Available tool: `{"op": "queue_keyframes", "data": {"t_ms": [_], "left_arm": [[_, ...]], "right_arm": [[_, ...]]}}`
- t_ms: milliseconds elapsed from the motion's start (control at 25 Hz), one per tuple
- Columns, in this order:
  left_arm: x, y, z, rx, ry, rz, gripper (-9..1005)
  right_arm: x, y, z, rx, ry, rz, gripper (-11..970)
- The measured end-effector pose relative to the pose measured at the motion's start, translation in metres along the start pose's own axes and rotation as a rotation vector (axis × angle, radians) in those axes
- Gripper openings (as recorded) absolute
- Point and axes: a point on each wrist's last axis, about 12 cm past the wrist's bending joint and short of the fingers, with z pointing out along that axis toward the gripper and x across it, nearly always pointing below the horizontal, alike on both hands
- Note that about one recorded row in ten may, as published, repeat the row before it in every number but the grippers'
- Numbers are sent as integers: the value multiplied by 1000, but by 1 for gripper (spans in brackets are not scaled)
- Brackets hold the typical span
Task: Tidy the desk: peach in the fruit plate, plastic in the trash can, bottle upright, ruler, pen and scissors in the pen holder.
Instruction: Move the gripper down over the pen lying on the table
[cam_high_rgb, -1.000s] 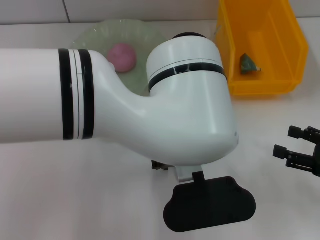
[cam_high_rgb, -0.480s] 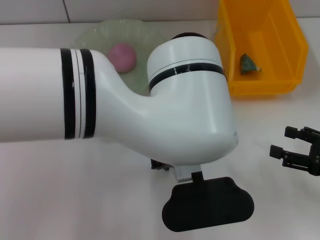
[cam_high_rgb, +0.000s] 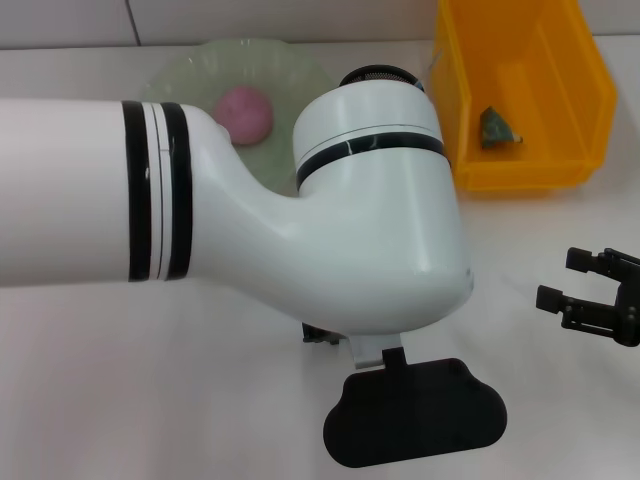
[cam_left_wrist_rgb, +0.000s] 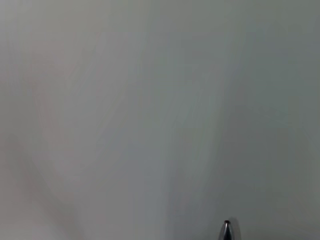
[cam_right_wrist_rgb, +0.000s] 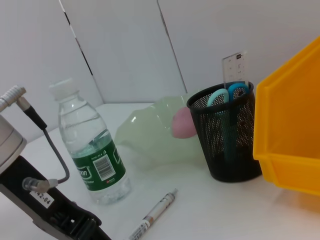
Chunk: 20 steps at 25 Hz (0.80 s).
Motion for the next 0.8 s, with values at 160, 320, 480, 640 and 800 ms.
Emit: {"op": "queue_keyframes", "data": {"t_ms": [160,320,480,640,800], "left_arm": [[0,0,0,2,0,5,403],[0,-1,2,3,1,10,393],[0,-1,2,1,2,12,338],[0,-2,3,2,2,17,303],[-1,-2,3,3,1,24,300]], "right_arm": [[0,0,0,0,0,1,834],[0,0,1,-4,-2,2,834],[0,0,3,-9,5,6,834],[-1,0,3,-10,8,9,833],[-2,-1,4,-9,10,6,833]]}}
